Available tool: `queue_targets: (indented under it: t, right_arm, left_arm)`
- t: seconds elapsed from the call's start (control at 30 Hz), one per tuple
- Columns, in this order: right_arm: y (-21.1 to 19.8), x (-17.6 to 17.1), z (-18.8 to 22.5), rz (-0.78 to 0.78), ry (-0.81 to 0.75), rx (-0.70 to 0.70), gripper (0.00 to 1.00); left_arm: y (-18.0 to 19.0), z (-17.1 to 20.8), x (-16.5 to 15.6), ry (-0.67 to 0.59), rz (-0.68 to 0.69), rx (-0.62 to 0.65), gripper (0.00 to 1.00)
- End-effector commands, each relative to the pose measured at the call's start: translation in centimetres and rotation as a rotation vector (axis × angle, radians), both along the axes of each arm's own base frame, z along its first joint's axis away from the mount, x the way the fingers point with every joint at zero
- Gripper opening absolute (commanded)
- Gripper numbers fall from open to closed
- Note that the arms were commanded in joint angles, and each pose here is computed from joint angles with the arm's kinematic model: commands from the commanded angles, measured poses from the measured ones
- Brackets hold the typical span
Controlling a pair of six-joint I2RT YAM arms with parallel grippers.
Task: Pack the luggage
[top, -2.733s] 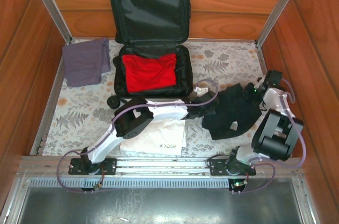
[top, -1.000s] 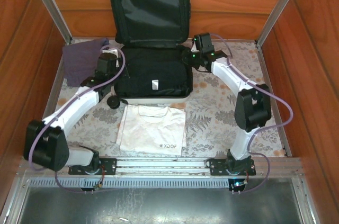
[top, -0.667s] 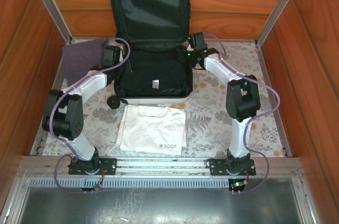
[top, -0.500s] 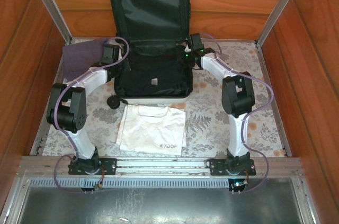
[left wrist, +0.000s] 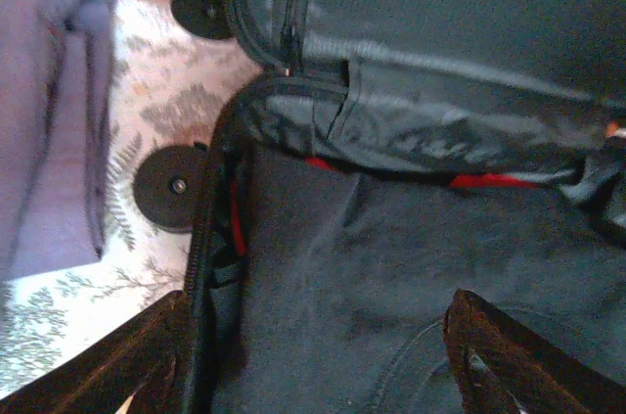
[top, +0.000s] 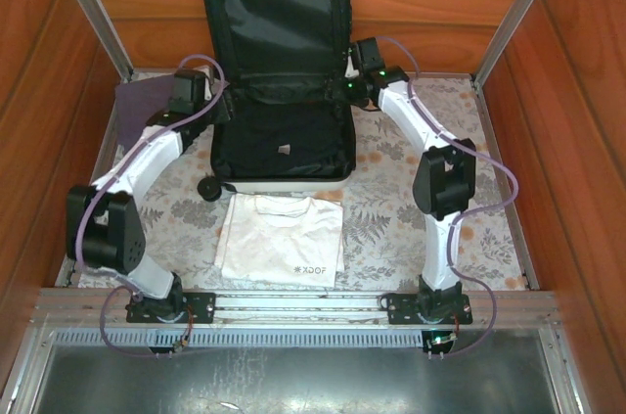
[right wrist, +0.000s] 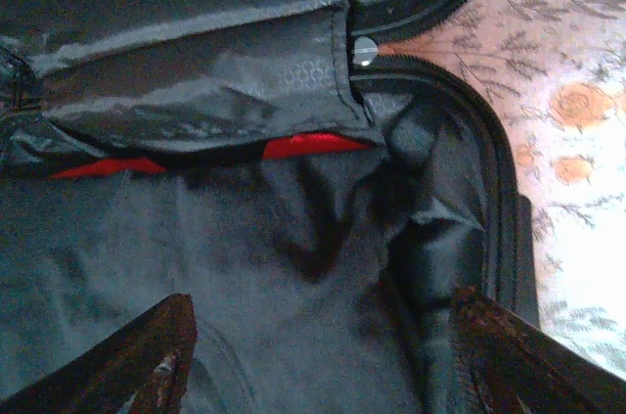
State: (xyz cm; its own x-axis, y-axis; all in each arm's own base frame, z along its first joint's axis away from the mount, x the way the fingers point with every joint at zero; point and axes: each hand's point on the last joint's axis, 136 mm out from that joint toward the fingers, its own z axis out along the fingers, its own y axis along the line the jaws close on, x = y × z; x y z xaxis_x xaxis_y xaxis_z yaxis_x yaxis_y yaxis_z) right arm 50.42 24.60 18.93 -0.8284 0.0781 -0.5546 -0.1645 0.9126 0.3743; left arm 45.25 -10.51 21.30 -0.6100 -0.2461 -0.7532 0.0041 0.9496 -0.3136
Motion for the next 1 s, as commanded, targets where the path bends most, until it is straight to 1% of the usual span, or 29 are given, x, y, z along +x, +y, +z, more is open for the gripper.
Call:
queue_targets:
  t: [0.0, 0.13, 0.23, 0.27, 0.4, 0.5, 0.6, 0.77, 0.87, 0.97]
  right_arm:
    - [-1.1, -2.7, 3.0, -0.001, 0.007, -0.001, 0.77]
    - [-2.1, -6.5, 4.6, 0.009, 0.022, 0.032, 0.77]
    - [-3.1, -10.3, 4.1, 0.018, 0.046, 0.066, 0.77]
    - [-3.4, -12.0, 5.2, 0.026, 0.027, 0.098, 0.77]
    - [-4.6, -18.3, 3.3, 0.033, 0.095, 0.157, 0.80]
    - [-5.0, -22.9, 0.7, 0.042, 0.163, 0.171, 0.80]
    - [-5.3, -26.7, -2.5, 0.035, 0.231, 0.174, 0.80]
    - [-4.2, -30.8, -7.2, 0.031, 0.310, 0.206, 0.81]
    - [-3.4, -31.7, -9.3, 0.037, 0.335, 0.187, 0.82]
    - [-2.5, -31.7, -11.1, 0.054, 0.359, 0.163, 0.83]
  left_arm:
    - [2.1, 2.4, -2.6, -0.012, 0.052, 0.076, 0.71]
    - [3.8, 4.1, -7.4, -0.030, 0.081, 0.098, 0.71]
    - [4.6, 3.9, -12.0, -0.043, 0.092, 0.050, 0.71]
    - [4.7, 3.6, -13.6, -0.042, 0.095, 0.020, 0.71]
    - [4.4, 0.9, -19.0, 0.028, 0.100, -0.094, 0.71]
    - [4.0, -1.6, -21.8, 0.105, 0.111, -0.151, 0.71]
    - [3.1, -4.2, -23.9, 0.199, 0.102, -0.173, 0.71]
    - [1.1, -8.5, -26.4, 0.339, 0.070, -0.167, 0.71]
    - [0.6, -10.8, -27.4, 0.406, 0.078, -0.147, 0.71]
    - [0.8, -12.4, -27.8, 0.443, 0.099, -0.118, 0.72]
